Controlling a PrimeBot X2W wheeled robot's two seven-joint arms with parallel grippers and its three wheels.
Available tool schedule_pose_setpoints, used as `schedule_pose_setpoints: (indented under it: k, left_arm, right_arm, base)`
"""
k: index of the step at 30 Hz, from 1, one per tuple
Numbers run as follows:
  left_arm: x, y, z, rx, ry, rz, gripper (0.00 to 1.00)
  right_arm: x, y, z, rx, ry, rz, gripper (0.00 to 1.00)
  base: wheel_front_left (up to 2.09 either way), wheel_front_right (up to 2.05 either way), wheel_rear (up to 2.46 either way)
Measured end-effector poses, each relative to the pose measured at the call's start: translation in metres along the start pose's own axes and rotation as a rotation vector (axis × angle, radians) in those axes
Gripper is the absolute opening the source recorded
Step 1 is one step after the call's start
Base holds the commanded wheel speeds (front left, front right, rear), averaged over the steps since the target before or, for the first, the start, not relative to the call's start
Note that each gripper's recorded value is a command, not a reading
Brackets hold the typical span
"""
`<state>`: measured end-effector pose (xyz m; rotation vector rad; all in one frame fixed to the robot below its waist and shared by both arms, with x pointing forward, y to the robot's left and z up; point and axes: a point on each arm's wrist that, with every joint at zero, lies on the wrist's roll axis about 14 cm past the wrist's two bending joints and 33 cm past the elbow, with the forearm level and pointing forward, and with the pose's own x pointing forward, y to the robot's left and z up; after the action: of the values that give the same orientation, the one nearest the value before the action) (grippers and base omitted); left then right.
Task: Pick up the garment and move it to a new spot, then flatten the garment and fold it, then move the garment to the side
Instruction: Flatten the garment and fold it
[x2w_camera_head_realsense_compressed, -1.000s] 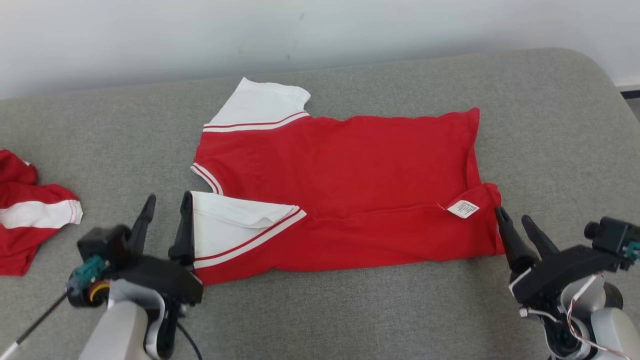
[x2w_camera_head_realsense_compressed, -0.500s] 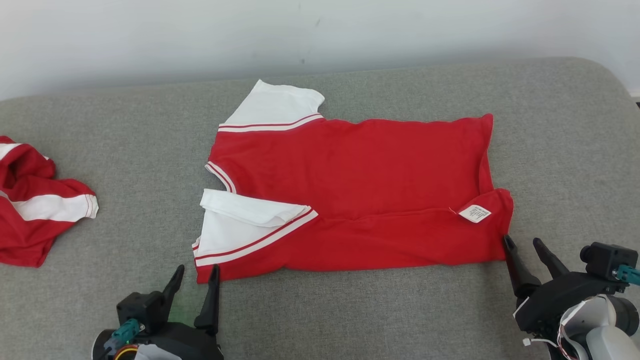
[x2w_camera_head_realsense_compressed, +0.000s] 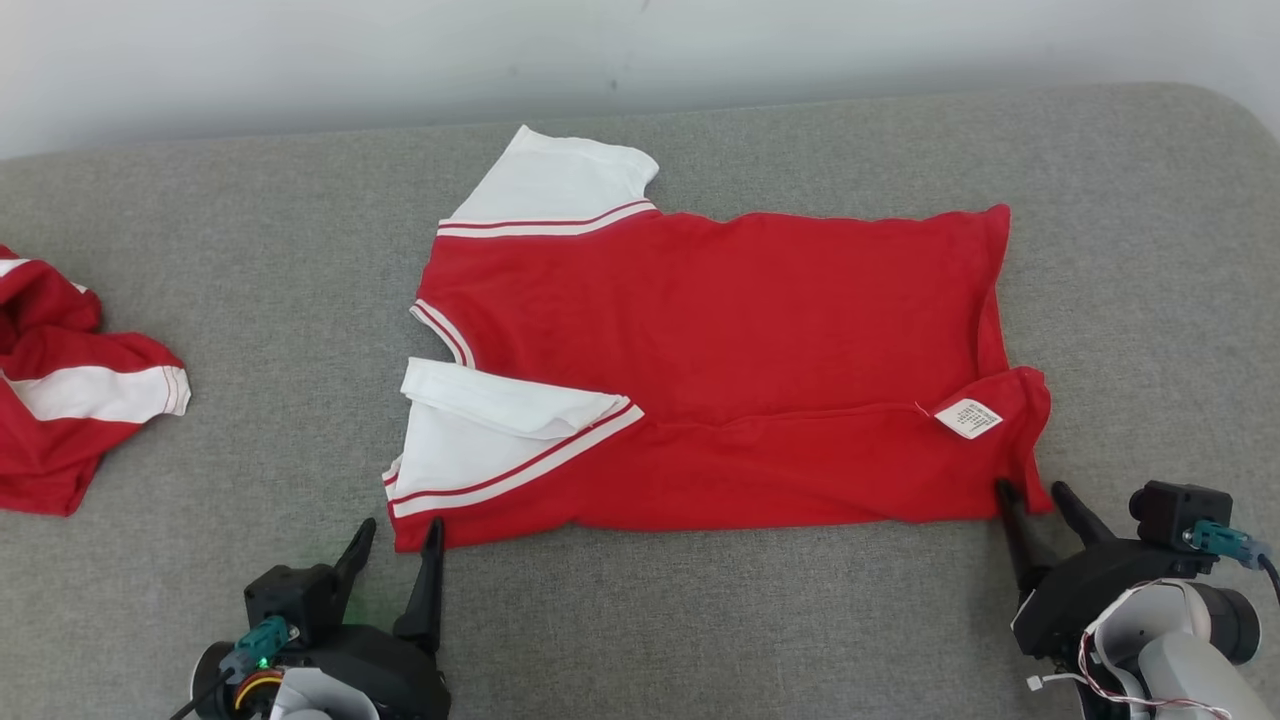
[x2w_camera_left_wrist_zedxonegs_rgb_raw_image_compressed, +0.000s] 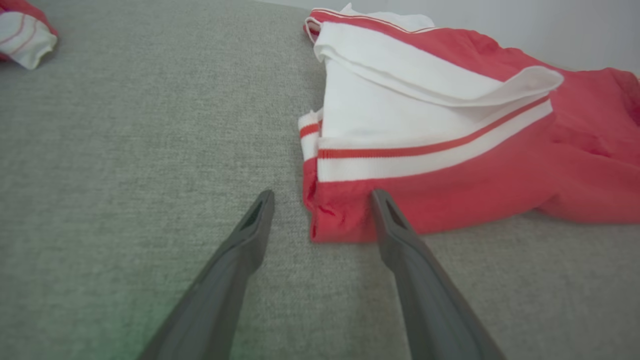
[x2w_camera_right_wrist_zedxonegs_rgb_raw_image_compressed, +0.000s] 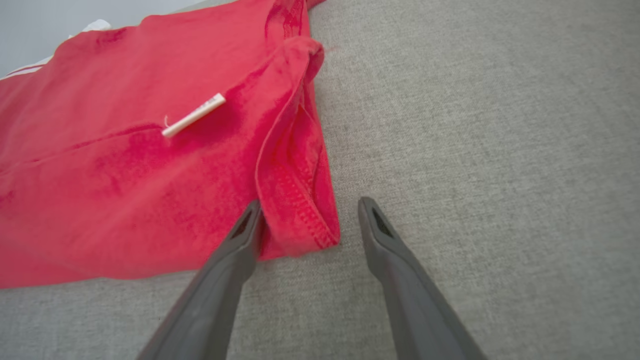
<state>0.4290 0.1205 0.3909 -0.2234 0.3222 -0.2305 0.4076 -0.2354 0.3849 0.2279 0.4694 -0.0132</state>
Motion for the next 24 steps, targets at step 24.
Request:
schedule_pose_setpoints:
  k: [24]
  left_arm:
    - [-0.062, 0.015, 0.009, -0.115, -0.107, 0.110, 0.00]
  right_arm:
    - [-0.035, 0.032, 0.005, 0.094, -0.116, 0.113, 0.00]
  base:
    - [0.00, 0.00, 0.00]
